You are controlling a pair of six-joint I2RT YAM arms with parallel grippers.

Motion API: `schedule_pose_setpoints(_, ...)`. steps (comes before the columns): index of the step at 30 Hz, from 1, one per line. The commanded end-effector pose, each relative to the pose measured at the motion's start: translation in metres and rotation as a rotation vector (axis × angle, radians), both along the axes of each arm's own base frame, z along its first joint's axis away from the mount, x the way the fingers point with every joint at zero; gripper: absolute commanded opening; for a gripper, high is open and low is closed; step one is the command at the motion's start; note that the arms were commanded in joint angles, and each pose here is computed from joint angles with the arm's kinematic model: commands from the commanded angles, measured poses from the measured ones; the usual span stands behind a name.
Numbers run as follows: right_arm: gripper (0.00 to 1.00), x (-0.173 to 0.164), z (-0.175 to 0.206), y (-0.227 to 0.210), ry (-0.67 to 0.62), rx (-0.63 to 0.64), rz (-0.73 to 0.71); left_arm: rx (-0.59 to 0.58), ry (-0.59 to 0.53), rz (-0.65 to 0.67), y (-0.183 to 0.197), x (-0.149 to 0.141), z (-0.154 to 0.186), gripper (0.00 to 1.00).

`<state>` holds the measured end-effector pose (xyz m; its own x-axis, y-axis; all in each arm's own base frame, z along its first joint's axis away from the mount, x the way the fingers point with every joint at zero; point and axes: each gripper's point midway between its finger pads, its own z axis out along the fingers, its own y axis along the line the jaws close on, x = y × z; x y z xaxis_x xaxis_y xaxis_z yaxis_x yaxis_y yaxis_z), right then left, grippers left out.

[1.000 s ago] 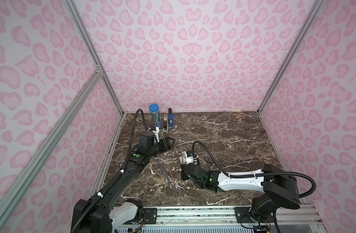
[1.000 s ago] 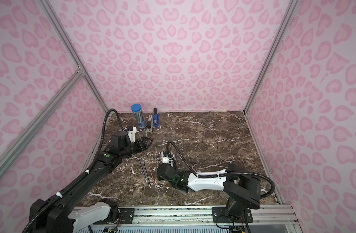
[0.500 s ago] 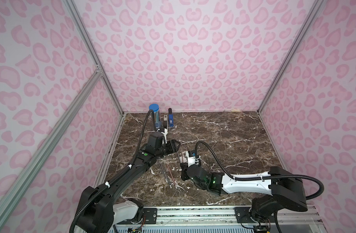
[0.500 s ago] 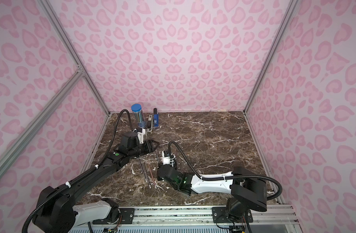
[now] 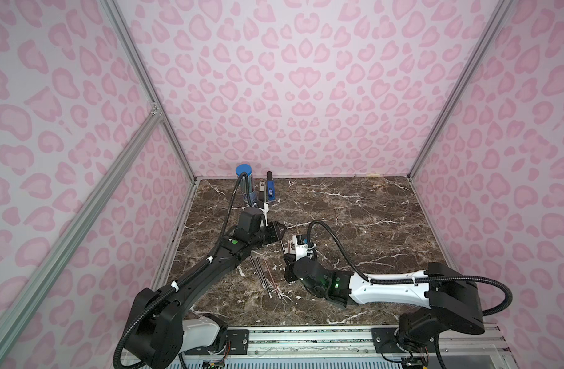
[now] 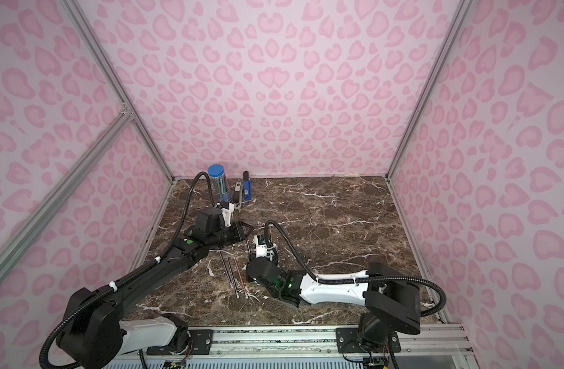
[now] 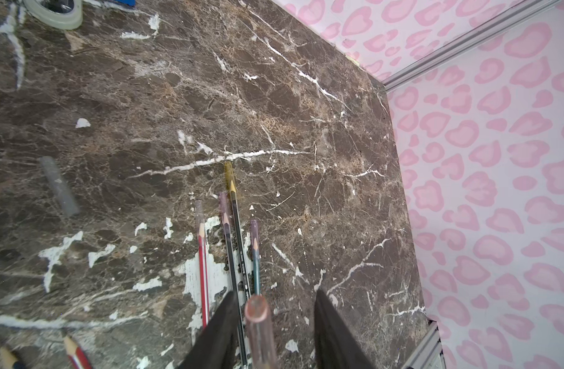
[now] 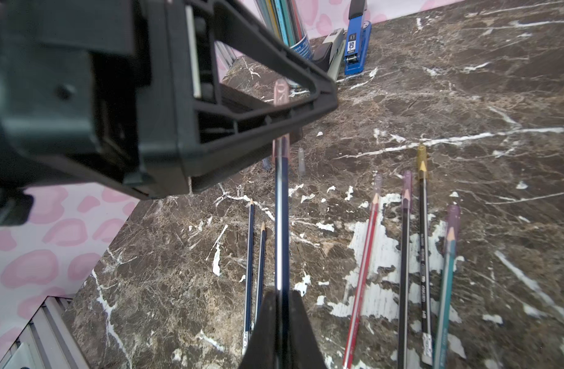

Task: Remove the protective cover of the pencils
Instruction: Pick up the pencil from the center of the board.

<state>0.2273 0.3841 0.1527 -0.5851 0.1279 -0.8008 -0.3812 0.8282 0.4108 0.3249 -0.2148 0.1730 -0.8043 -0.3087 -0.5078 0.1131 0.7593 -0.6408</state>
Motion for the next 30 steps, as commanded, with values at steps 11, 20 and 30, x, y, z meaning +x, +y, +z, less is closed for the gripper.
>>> schedule_pose_setpoints(11,0.09,0.001,0.000,-0.005,-0.013,-0.007,-0.004,-0.005,-0.020,0.013,0.000,0.006,0.010,0.18)
schedule_pose_setpoints(20,0.09,-0.001,0.001,-0.004,-0.014,0.003,0.006,-0.010,-0.005,0.027,-0.001,0.009,0.008,0.15)
schedule_pose_setpoints(30,0.09,-0.008,0.004,-0.005,-0.019,0.017,0.016,0.017,-0.011,0.073,0.008,0.016,0.016,0.13)
